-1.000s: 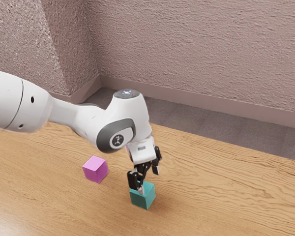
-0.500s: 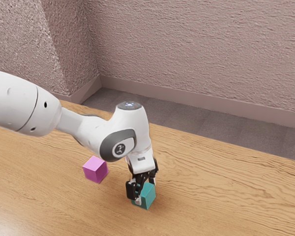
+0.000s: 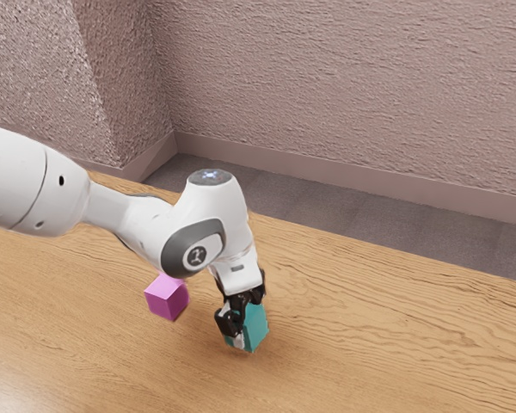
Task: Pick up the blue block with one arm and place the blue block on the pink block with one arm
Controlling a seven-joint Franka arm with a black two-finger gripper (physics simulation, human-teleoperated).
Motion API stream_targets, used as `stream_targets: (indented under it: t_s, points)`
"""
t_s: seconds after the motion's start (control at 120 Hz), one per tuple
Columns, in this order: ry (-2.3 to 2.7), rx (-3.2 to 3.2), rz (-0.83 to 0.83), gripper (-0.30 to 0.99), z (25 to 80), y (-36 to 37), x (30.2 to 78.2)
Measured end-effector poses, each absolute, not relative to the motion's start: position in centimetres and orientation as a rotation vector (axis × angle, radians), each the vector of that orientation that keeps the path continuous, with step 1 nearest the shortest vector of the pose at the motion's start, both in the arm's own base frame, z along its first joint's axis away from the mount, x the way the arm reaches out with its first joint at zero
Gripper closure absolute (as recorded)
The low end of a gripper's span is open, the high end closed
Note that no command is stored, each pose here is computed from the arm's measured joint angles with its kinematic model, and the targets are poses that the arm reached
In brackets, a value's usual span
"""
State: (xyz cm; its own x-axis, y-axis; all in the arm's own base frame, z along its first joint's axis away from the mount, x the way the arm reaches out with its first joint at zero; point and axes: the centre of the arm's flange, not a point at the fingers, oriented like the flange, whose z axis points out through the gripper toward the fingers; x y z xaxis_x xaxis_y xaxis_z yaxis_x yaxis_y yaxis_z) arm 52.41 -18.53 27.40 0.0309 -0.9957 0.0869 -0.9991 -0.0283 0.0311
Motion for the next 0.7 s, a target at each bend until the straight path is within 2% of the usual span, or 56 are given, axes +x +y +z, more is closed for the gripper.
stream_targets:
  t_s: [0.142, 0.292, 0.533, 0.7]
  points:
    - [-2.166, 2.232, 0.114, 0.48, 31.8, -18.0, 51.5]
    - [-2.11, 2.333, 0.131, 0.51, 35.2, -13.6, 52.2]
    - [-1.985, 2.426, 0.081, 0.5, 34.9, -7.0, 53.4]
    - [-1.985, 2.429, 0.085, 0.45, 35.0, -5.2, 53.9]
